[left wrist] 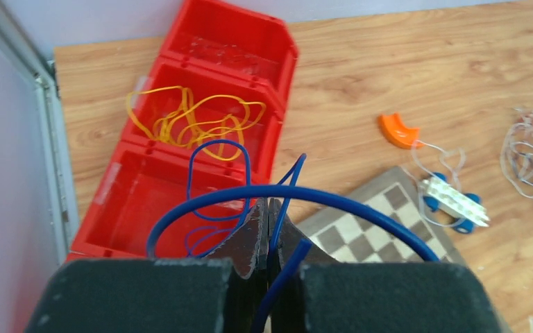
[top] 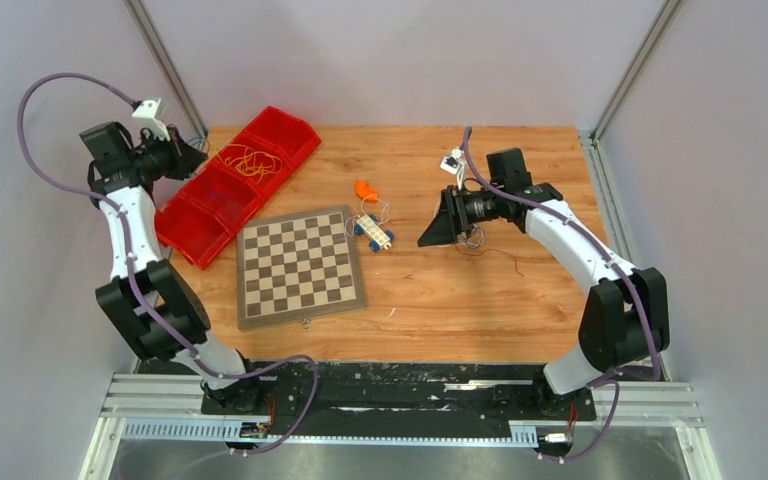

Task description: Untangle the cables

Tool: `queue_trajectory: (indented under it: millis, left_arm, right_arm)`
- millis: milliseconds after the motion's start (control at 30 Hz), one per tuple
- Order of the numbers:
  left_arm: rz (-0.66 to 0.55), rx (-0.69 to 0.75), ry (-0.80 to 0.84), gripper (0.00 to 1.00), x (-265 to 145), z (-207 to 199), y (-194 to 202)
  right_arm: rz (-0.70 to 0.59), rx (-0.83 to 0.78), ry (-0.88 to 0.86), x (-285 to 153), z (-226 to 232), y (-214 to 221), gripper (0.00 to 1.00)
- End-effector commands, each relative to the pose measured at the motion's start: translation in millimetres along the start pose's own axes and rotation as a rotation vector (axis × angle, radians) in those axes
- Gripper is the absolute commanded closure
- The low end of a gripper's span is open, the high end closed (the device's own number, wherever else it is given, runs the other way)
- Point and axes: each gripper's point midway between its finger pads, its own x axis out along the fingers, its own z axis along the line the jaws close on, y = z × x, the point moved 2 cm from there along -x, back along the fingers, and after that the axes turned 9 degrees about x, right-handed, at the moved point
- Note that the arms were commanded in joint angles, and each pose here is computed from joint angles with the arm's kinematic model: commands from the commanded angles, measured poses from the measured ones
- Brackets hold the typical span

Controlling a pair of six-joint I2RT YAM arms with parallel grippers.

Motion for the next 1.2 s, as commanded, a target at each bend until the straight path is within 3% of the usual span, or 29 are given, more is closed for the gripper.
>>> queue_trajectory:
  millis: [0, 400, 567, 800, 867, 933, 1033, 1167]
  left_arm:
    - [-0.093, 0.146, -0.02, 1.0, 7.7, 33.7, -22.8]
    - [0.219, 0.132, -0.065, 1.0, 60.1, 108.1, 88.6]
    - [0.255, 0.088, -0.062, 1.0, 69.5, 113.6, 109.0]
    - [0.407, 0.051, -0.088, 0.99, 77.0, 116.7, 142.8]
    - [0.422, 0.035, -0.09, 0.95, 77.2, 116.9, 143.4]
    - [0.424, 0.022, -0.086, 0.84, 75.9, 114.8, 140.4]
    - [0.409, 0.014, -0.085, 0.6, 71.6, 111.4, 127.7]
    - [0.366, 0.008, -0.101, 0.38, 64.4, 106.0, 100.4]
  right_arm:
    - [0.019, -0.009, -0.01, 3.6, -7.2, 0.6, 0.42]
    - [0.06, 0.046, -0.015, 11.4, -22.0, 3.6, 0.42]
    - [0.076, 0.065, -0.01, 12.8, -27.5, 8.5, 0.42]
    - [0.089, 0.079, -0.017, 15.4, -31.0, 7.9, 0.42]
    - [0.092, 0.084, -0.023, 15.5, -30.8, 8.3, 0.42]
    - [0.093, 0.084, -0.026, 15.7, -30.6, 8.5, 0.42]
    - [0.095, 0.084, -0.025, 15.8, -30.7, 8.8, 0.42]
    - [0.094, 0.082, -0.03, 15.6, -28.8, 7.5, 0.42]
